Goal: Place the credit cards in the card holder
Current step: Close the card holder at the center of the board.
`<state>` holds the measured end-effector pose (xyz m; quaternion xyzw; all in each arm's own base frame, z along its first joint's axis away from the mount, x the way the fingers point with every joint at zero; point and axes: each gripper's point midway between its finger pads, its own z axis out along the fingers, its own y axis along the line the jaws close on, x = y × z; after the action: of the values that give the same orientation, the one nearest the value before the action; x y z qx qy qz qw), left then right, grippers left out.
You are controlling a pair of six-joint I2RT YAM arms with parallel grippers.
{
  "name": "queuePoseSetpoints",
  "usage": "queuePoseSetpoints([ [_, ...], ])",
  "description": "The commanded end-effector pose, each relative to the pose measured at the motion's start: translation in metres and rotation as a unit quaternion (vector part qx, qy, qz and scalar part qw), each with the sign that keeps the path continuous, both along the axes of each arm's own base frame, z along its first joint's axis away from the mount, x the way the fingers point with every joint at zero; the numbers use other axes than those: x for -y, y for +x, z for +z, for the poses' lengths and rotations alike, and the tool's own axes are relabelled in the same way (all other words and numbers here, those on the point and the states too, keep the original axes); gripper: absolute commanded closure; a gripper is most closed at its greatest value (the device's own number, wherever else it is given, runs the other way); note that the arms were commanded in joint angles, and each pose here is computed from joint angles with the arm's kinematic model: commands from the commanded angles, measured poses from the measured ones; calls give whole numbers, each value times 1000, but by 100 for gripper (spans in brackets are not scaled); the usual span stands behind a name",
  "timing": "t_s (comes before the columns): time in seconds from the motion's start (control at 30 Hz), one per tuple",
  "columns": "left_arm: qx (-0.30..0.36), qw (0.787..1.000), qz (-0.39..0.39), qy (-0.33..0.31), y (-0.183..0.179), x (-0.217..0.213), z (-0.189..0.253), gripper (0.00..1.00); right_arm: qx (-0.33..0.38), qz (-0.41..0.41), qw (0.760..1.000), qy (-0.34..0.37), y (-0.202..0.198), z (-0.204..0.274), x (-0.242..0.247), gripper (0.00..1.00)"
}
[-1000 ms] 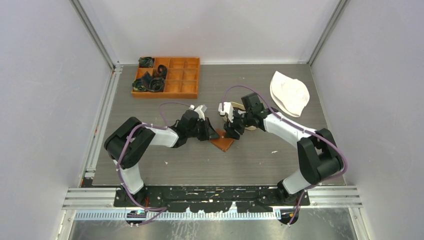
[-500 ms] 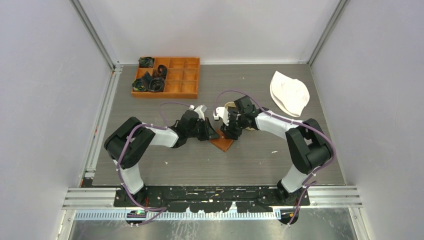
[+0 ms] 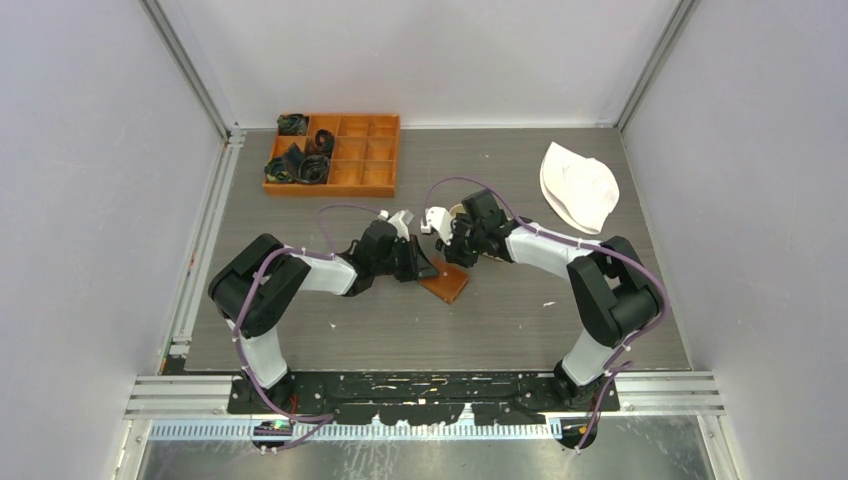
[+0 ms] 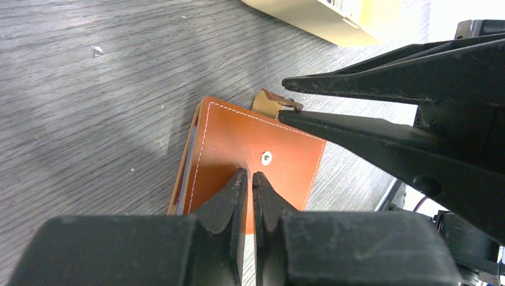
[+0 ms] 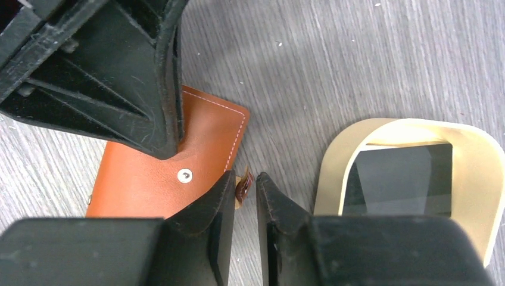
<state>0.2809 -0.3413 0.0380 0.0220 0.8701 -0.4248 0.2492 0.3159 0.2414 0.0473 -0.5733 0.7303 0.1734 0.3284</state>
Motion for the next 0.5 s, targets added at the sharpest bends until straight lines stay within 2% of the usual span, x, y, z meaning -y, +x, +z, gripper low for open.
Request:
queuePoseSetpoints([
  [0.0,-34,999,-7,31,-15,-12,-23,91,52,-21,998,25,19,34,-5,76],
  [0.33,-33,999,-9,31,-16,-11,-22,91,50,-31,998,27,19,44,0,79],
  [0.47,-33,999,-8,31,-15,-12,-21,91,38,-31,999,21,17,41,1,87],
])
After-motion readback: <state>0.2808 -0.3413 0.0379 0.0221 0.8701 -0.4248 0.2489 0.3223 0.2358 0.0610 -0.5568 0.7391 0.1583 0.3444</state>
